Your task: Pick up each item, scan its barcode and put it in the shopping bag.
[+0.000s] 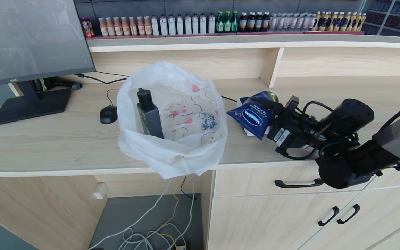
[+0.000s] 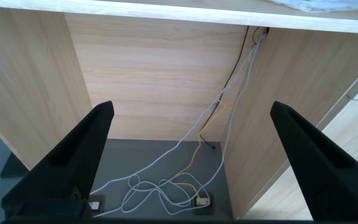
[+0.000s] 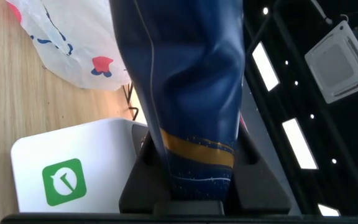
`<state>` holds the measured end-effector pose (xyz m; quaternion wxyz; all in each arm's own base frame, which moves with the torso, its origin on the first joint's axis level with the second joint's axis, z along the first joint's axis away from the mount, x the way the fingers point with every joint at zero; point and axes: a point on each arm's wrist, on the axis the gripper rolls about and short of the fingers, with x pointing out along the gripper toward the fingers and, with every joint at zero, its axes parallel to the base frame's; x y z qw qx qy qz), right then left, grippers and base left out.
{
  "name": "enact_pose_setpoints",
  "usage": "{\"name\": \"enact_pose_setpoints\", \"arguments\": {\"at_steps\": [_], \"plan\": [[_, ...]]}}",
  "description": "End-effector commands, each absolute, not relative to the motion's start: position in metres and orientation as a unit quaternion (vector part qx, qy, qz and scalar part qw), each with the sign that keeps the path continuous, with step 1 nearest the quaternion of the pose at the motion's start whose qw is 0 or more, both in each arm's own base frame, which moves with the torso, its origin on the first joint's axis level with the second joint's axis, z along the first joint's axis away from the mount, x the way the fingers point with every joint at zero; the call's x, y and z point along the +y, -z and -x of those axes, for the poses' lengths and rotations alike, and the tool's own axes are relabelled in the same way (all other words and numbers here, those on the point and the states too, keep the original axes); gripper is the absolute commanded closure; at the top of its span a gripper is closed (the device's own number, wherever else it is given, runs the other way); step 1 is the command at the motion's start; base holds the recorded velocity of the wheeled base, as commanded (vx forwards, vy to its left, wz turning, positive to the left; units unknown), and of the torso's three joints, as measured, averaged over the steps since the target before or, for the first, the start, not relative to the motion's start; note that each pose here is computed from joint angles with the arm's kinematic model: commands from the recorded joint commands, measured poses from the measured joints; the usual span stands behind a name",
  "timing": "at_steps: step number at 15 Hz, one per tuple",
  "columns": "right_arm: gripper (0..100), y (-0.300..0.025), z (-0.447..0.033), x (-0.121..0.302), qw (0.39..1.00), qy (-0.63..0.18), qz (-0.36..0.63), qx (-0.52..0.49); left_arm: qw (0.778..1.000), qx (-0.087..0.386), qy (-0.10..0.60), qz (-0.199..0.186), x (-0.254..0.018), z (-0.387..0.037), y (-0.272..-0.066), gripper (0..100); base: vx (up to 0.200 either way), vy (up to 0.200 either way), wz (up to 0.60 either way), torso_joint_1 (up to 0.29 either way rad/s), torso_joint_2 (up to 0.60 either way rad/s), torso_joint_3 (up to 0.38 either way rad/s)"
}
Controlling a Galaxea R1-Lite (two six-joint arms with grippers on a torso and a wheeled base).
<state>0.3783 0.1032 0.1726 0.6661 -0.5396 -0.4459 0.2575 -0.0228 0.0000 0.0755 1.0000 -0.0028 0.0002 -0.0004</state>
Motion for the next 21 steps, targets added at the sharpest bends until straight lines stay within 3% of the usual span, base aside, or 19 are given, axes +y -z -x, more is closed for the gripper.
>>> {"name": "enact_pose_setpoints", "arguments": {"at_steps": [1,5,10,15,18,21], "plan": [[100,-0.178,-0.375,0.104,0.667,-0.257,0.535,-0.450,1.000,0.000,0.001,0.003,0.000,0.023,-0.075,0,0.000,0.000,0.00,0.000,0.00,0.000],[100,-0.208,-0.356,0.105,0.673,-0.237,0.522,-0.467,1.000,0.000,0.000,0.003,0.000,0.023,-0.075,0,0.000,0.000,0.00,0.000,0.00,0.000],[100,-0.255,-0.317,0.136,0.699,-0.225,0.452,-0.507,1.000,0.000,0.000,0.003,0.000,0.023,-0.075,0,0.000,0.000,0.00,0.000,0.00,0.000],[100,-0.297,-0.281,0.134,0.729,-0.242,0.425,-0.478,1.000,0.000,0.000,0.003,0.000,0.023,-0.075,0,0.000,0.000,0.00,0.000,0.00,0.000],[100,-0.322,-0.256,0.138,0.779,-0.240,0.349,-0.462,1.000,0.000,0.001,0.003,0.000,0.023,-0.075,0,0.000,0.000,0.00,0.000,0.00,0.000],[100,-0.324,-0.241,0.141,0.811,-0.279,0.314,-0.407,1.000,0.000,0.000,0.003,0.000,0.023,-0.075,0,0.000,0.000,0.00,0.000,0.00,0.000]]}}
